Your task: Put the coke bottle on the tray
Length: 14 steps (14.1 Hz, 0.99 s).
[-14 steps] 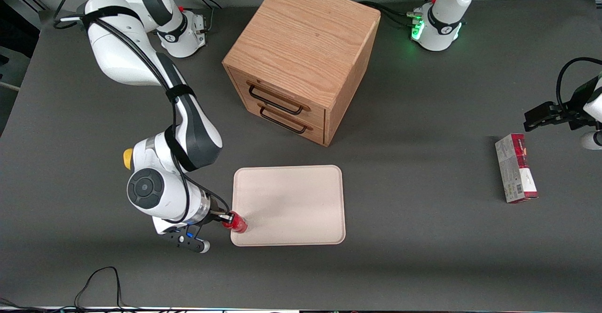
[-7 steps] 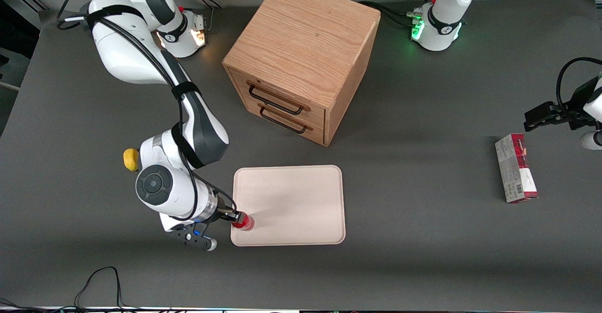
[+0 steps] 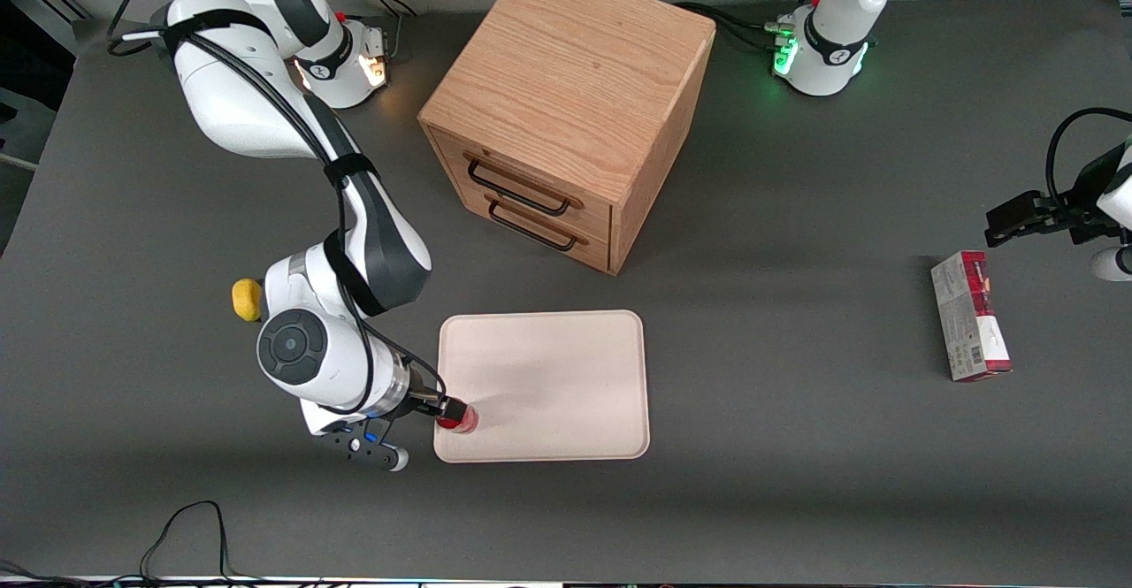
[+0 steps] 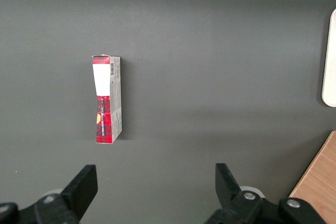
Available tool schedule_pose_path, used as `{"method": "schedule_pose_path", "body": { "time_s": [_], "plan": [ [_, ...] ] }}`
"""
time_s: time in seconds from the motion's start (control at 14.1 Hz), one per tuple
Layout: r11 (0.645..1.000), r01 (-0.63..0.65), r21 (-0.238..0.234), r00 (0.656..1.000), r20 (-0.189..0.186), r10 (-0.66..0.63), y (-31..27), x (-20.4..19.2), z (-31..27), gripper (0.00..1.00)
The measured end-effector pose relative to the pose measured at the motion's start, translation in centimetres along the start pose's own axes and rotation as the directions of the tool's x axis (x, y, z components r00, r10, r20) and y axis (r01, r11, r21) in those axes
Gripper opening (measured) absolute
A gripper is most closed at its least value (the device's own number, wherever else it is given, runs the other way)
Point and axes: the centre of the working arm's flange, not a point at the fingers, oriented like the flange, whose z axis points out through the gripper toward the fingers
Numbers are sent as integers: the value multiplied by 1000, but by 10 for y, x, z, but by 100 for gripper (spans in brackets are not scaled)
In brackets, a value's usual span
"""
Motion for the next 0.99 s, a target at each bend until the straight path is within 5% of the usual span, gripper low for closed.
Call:
{"method": "schedule_pose_path", "body": {
  "time_s": [0.5,0.71,0.99],
  "plan": [
    [1000,-2,-27,1000,15,3,10,5,-10,100],
    [993,76,-85,993,98,-68,37,2,-41,100],
    [972,212,-98,968,161,-194,113,-8,-102,100]
  ]
}}
